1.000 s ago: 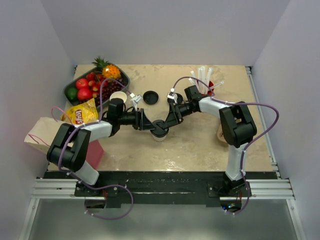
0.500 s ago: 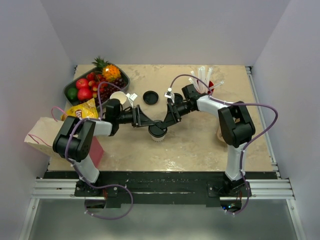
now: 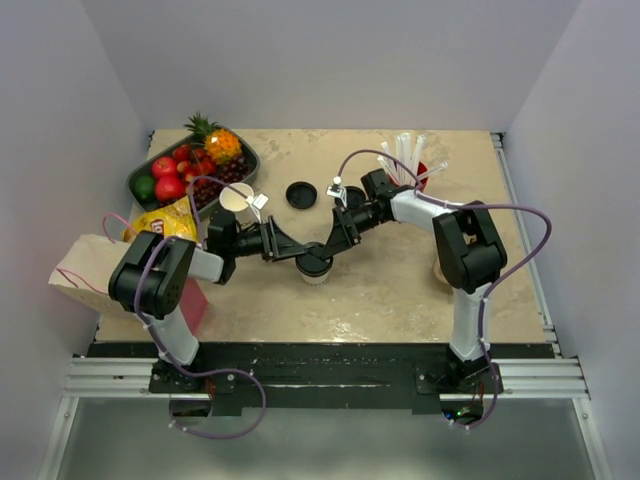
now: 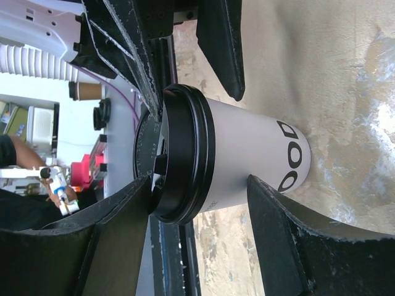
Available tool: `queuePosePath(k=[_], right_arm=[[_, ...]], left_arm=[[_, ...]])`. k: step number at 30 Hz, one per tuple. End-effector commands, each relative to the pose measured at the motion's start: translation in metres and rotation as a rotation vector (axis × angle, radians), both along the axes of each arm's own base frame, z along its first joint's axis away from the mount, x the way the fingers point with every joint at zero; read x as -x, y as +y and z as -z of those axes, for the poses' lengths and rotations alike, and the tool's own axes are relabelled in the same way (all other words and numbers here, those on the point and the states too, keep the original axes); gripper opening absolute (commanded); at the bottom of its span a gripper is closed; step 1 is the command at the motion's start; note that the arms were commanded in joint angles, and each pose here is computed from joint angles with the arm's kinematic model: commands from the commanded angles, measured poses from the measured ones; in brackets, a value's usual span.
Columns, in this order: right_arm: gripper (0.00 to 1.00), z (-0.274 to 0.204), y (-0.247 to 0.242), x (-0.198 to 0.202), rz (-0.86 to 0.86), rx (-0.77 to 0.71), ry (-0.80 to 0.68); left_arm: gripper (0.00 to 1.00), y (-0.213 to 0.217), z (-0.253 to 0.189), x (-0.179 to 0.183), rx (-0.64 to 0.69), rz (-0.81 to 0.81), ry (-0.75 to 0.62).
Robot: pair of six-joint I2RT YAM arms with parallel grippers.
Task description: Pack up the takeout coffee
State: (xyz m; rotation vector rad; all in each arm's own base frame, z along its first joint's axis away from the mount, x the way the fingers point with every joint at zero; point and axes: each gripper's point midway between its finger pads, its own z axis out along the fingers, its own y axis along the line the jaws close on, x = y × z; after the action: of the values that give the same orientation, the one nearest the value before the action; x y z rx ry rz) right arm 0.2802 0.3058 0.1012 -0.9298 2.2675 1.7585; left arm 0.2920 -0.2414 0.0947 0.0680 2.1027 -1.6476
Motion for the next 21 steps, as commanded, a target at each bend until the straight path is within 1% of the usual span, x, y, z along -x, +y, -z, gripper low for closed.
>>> queuePosePath(k=[1, 4, 8, 10, 11, 12, 14, 15, 16, 17, 18, 19, 20, 21], right_arm=[[0.65, 0.011, -0.001, -0.003, -0.018, 0.025, -0.032], [0.66, 0.002, 0.002, -0.005, -0.024, 0.006, -0.041], [0.68, -0.019, 0.004, -0.004, -0.048, -0.042, -0.054], [0.70, -0.031, 0.007, -0.006, -0.058, -0.070, -0.073], [0.71, -0.032, 0.007, -0.006, -0.058, -0.073, -0.071], [0.71, -0.034, 0.008, -0.007, -0.057, -0.076, -0.070], [0.72, -0.034, 0.009, -0.009, -0.056, -0.078, -0.045], [0.72, -0.034, 0.010, -0.010, -0.056, -0.077, -0.047], [0.72, -0.034, 0.010, -0.011, -0.053, -0.073, -0.050], [0.72, -0.031, 0.010, -0.013, -0.044, -0.061, -0.049], [0.72, -0.031, 0.010, -0.016, -0.038, -0.059, -0.063], [0.72, -0.029, 0.011, -0.016, -0.033, -0.051, -0.059], [0.71, -0.026, 0.011, -0.019, -0.021, -0.039, -0.049], [0.70, -0.020, 0.011, -0.023, -0.004, -0.012, -0.061]], left_arm=[[0.57, 0.006, 0.026, -0.013, -0.074, -0.042, 0.022], [0.59, 0.001, 0.003, -0.021, -0.044, -0.018, -0.044], [0.60, -0.001, -0.018, -0.015, -0.022, 0.023, -0.097], [0.61, -0.001, -0.026, -0.014, -0.039, 0.042, -0.150], [0.62, 0.000, -0.026, -0.013, -0.051, 0.054, -0.139], [0.63, 0.000, -0.030, -0.012, -0.060, 0.067, -0.180], [0.64, 0.000, -0.035, -0.006, -0.060, 0.099, -0.189], [0.65, 0.001, -0.038, -0.004, -0.070, 0.116, -0.231], [0.91, 0.002, -0.038, -0.002, -0.084, 0.126, -0.246], [0.93, 0.003, -0.034, 0.003, -0.103, 0.140, -0.219], [0.93, 0.005, -0.036, 0.005, -0.121, 0.157, -0.271], [0.95, 0.005, -0.034, 0.007, -0.131, 0.168, -0.275], [0.99, 0.008, -0.029, 0.010, -0.151, 0.170, -0.250], [1.00, 0.009, -0.027, 0.011, -0.173, 0.180, -0.283]])
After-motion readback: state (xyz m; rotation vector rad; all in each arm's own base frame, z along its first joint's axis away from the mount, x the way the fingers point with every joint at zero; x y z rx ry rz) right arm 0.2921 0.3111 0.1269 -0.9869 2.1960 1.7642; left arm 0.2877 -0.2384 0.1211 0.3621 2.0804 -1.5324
